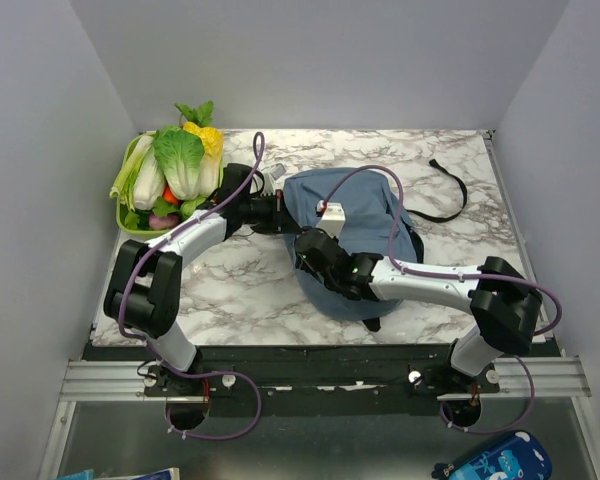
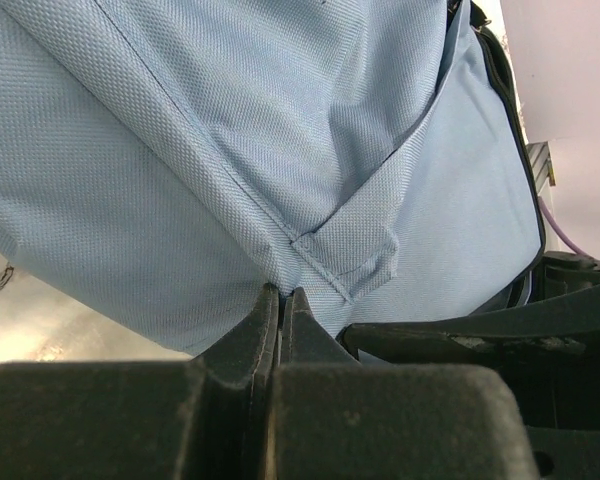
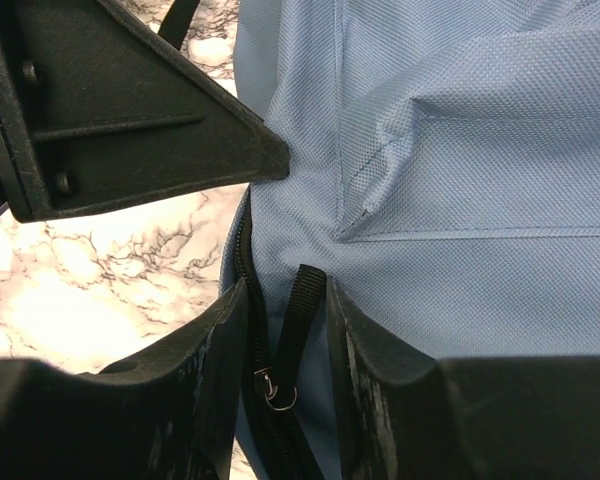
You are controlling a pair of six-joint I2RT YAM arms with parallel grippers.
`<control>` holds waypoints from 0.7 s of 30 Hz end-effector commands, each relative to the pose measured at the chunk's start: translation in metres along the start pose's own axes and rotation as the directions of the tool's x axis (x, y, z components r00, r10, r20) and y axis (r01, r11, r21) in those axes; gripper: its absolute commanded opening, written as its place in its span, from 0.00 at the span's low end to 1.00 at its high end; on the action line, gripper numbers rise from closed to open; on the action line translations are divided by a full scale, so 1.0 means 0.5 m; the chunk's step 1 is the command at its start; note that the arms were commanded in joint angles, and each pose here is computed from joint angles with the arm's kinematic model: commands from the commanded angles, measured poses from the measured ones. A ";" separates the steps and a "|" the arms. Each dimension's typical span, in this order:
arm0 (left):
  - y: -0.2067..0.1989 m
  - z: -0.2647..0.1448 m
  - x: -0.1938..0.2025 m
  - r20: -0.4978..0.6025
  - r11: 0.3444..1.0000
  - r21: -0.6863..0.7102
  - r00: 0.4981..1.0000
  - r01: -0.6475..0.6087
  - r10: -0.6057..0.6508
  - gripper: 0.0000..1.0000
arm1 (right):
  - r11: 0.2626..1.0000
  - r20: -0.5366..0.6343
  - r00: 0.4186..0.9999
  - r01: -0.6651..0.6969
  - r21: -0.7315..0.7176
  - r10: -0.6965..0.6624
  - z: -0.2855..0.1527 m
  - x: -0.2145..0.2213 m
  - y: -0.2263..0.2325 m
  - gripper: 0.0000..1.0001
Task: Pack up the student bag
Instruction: Zip the student bag at the center of the board.
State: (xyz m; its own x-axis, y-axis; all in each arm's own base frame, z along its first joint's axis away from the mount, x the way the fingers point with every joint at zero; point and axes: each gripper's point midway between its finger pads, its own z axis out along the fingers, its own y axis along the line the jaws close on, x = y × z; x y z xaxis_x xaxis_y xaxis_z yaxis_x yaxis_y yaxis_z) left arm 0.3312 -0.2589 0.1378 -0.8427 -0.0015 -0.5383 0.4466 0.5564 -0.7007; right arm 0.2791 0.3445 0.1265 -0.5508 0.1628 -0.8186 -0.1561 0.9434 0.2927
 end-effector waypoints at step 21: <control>-0.026 -0.019 -0.043 0.041 0.997 0.078 0.999 -0.006 0.003 0.00 | 0.997 0.116 0.991 -0.072 0.008 0.070 -0.086 -0.054 -0.034 0.01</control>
State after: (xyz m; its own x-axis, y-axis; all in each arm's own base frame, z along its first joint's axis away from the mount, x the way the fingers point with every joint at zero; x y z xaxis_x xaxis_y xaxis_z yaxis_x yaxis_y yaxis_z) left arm 0.3344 -0.2552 0.1451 -0.8450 -0.0262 -0.5341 0.4377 0.5398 -0.7190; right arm 0.2650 0.3234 0.1661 -0.4918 0.2601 -0.8310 -0.1483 0.9154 0.3743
